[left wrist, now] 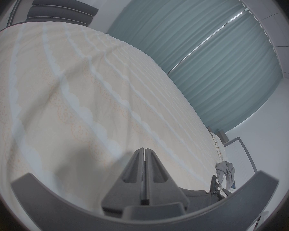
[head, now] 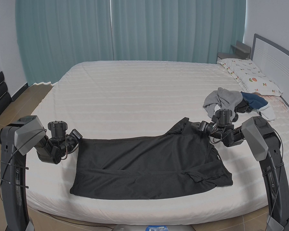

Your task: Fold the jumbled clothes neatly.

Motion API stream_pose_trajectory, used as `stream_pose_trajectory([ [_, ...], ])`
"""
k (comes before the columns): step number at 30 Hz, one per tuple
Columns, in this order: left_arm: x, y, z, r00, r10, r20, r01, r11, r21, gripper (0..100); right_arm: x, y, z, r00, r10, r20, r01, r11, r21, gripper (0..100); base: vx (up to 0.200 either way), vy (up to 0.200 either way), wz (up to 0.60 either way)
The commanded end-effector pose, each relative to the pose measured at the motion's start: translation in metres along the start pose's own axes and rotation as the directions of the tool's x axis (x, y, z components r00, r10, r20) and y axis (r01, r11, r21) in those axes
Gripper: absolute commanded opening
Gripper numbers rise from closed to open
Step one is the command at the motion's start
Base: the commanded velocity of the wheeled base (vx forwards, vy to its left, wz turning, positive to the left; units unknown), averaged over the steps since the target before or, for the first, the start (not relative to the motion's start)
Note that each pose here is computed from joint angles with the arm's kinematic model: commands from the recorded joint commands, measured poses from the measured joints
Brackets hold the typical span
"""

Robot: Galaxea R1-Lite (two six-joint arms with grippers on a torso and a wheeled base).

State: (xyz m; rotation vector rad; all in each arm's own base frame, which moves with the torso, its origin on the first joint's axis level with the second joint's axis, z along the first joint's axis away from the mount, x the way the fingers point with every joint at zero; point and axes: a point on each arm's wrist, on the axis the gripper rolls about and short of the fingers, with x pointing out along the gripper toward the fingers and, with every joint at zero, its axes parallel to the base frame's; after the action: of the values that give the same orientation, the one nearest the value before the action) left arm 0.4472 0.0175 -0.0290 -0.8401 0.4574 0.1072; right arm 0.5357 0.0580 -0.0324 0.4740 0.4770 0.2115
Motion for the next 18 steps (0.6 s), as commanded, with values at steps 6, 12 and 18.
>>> stream_pose_trajectory([
  [6, 0.0, 0.0, 0.0, 1.0, 0.0, 0.001, 0.0, 1.0, 0.0, 0, -0.001, -0.004, -0.004, 1.0, -0.03, -0.008, 0.03, 1.0, 0.003, 0, 0.0, 0.0, 0.0],
  [12, -0.001, -0.001, 0.002, 1.0, -0.004, 0.006, 0.004, 1.0, 0.0, 0, -0.011, -0.007, 0.005, 0.999, -0.041, 0.0, 0.041, 0.999, 0.01, 0, 0.0, 0.0, 0.0],
  [18, -0.005, -0.008, 0.009, 0.999, -0.006, 0.035, 0.005, 1.0, 0.005, 0, -0.025, -0.009, 0.017, 0.999, -0.041, 0.024, 0.041, 0.999, 0.019, 0, 0.0, 0.0, 0.0],
])
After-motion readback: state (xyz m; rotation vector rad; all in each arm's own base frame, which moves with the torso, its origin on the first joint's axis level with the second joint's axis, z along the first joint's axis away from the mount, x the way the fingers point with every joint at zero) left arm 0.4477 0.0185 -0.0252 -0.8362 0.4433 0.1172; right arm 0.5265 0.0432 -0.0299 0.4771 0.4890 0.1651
